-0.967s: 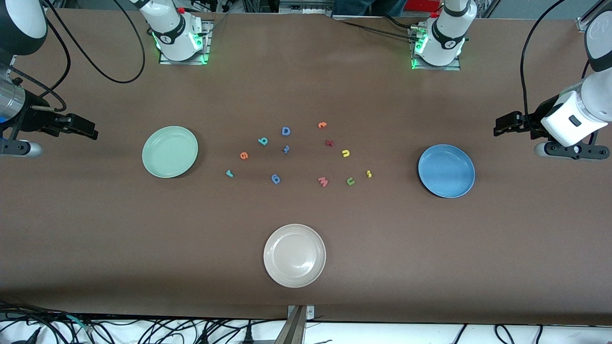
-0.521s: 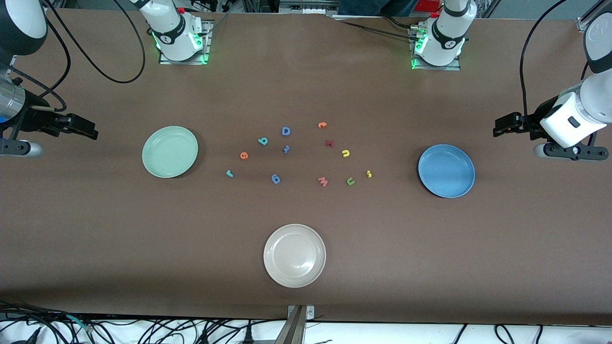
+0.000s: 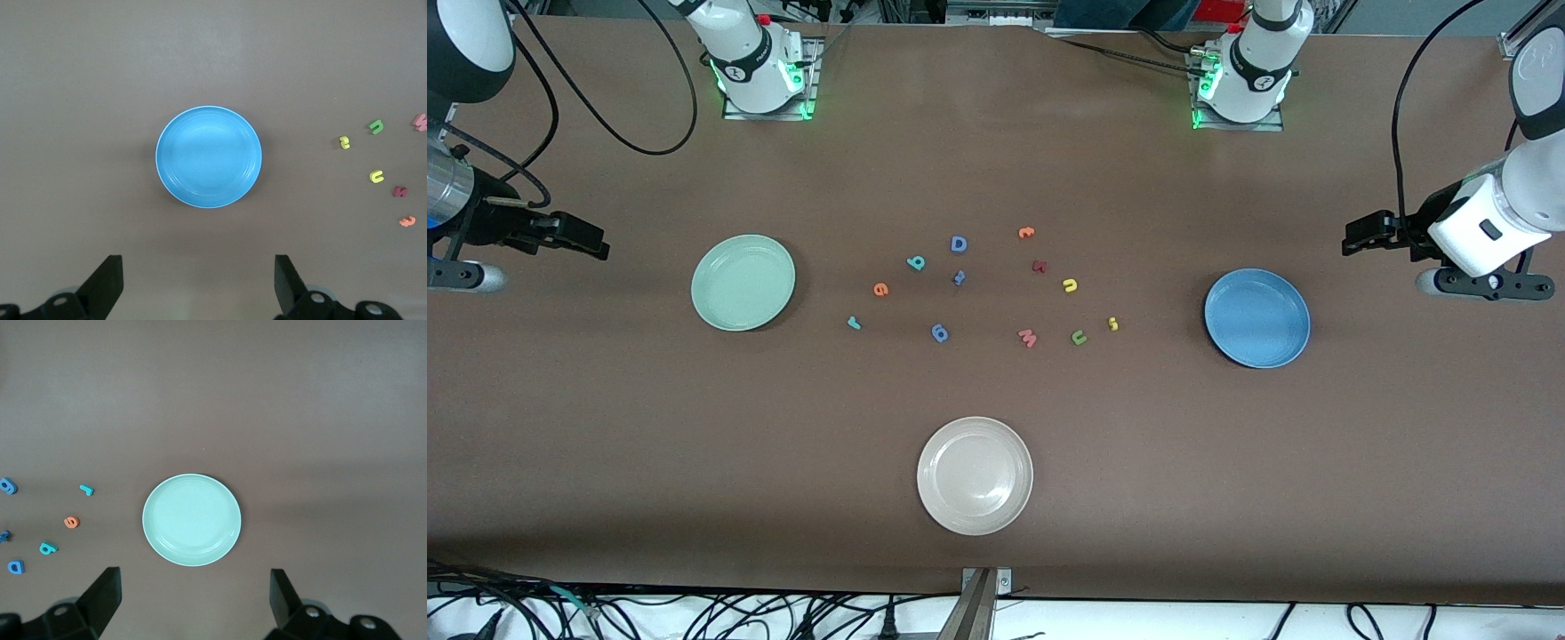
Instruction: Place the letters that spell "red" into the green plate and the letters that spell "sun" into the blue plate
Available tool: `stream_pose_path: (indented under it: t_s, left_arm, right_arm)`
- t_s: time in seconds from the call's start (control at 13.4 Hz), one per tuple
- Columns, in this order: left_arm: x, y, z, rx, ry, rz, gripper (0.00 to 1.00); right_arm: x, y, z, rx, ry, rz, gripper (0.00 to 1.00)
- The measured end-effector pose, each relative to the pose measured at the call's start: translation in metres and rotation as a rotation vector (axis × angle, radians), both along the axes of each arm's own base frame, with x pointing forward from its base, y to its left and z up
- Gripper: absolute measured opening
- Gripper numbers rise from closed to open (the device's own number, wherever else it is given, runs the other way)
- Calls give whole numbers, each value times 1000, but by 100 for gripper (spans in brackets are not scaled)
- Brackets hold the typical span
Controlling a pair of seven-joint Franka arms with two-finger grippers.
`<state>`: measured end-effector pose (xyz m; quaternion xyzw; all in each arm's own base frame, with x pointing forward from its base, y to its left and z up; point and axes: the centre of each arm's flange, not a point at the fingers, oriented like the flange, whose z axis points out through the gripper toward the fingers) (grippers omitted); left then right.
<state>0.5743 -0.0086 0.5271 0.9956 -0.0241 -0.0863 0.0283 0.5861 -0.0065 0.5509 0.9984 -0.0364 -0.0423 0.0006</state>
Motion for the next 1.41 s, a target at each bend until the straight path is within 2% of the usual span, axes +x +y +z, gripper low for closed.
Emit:
stream_pose_path:
  t_s: [1.41]
  left_arm:
    - [1,0,-3,0,6,0,100]
  right_arm:
    - [1,0,-2,1,3,0,100]
